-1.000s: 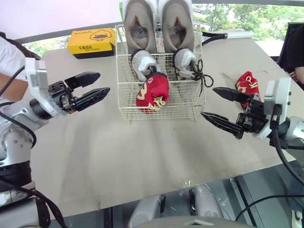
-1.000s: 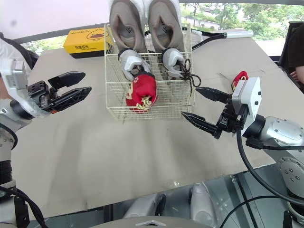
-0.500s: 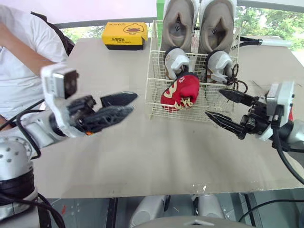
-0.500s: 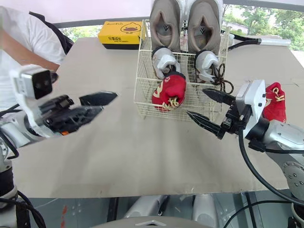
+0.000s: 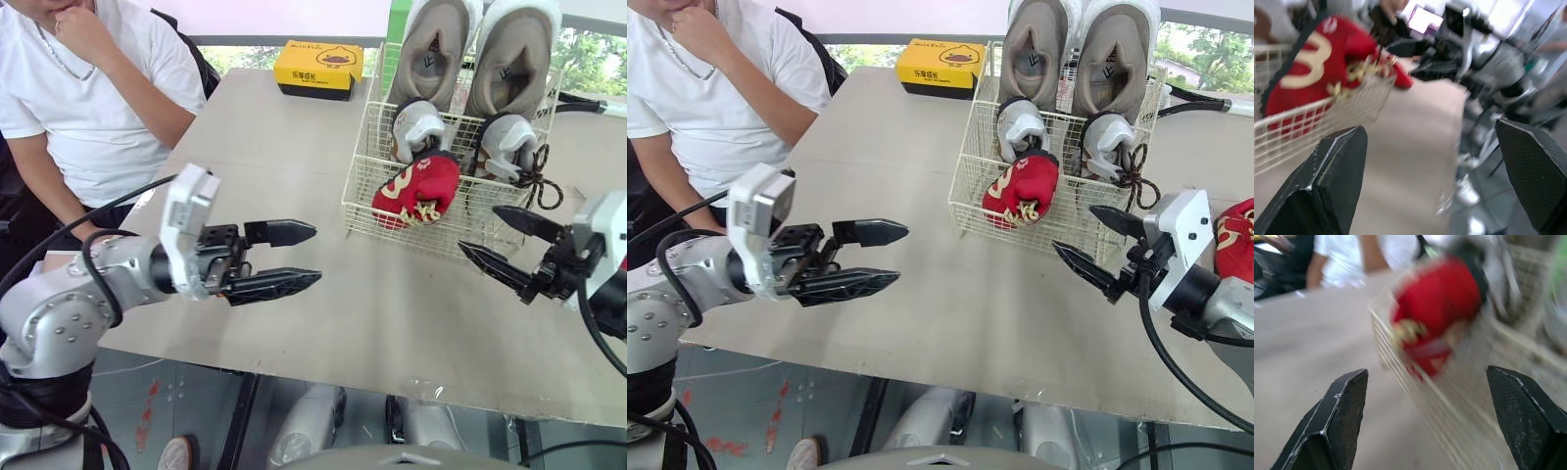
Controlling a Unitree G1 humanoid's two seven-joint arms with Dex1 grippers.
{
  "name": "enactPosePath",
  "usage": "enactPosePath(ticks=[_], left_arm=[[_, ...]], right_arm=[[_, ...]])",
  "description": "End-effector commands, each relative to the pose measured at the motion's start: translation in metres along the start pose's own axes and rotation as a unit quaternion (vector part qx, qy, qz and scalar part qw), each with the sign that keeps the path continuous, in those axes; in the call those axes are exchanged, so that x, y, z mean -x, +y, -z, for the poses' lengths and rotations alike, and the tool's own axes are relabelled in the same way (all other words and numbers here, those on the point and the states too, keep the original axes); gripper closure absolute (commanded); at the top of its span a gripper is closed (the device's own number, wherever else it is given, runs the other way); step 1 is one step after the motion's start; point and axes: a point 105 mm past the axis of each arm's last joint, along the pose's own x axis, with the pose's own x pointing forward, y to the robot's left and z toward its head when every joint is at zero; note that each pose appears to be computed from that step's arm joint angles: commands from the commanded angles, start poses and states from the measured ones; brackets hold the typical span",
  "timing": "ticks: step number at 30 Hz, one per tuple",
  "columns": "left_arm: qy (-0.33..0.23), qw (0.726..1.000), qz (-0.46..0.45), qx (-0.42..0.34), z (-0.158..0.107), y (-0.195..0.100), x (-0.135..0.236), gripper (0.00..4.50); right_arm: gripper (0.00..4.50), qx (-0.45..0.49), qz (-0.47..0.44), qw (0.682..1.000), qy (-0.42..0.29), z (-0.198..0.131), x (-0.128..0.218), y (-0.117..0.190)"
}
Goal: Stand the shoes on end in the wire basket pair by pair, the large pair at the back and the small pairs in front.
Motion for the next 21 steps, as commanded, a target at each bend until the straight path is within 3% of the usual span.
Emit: enactPosePath(ticks=[1, 6, 9, 13, 17, 21], left_arm=[[0.006, 0.998, 0.020, -0.052, -0.008, -0.005, -0.011, 0.04], [-0.007, 0.998, 0.038, -0.052, -0.008, -0.003, -0.020, 0.04], [-0.016, 0.997, 0.043, -0.060, -0.013, -0.004, -0.031, 0.04], [0.020, 0.997, 0.012, -0.076, -0.016, -0.002, -0.044, 0.04], [0.008, 0.996, 0.050, -0.079, -0.027, -0.012, -0.054, 0.04], [-0.022, 0.994, 0.050, -0.097, -0.039, -0.014, -0.058, 0.04]], right_arm=[[0.81, -0.006, 0.056, 0.998, -0.001, -0.004, 0.017, -0.016], [0.81, -0.011, 0.066, 0.998, 0.017, 0.001, 0.022, -0.018], [0.81, -0.003, 0.106, 0.993, 0.041, 0.006, 0.026, -0.034], [0.81, -0.045, 0.146, 0.986, 0.073, 0.013, 0.040, -0.060], [0.81, -0.039, 0.209, 0.956, 0.200, 0.030, 0.055, -0.102], [0.81, -0.007, 0.248, 0.932, 0.263, 0.038, 0.064, -0.138]])
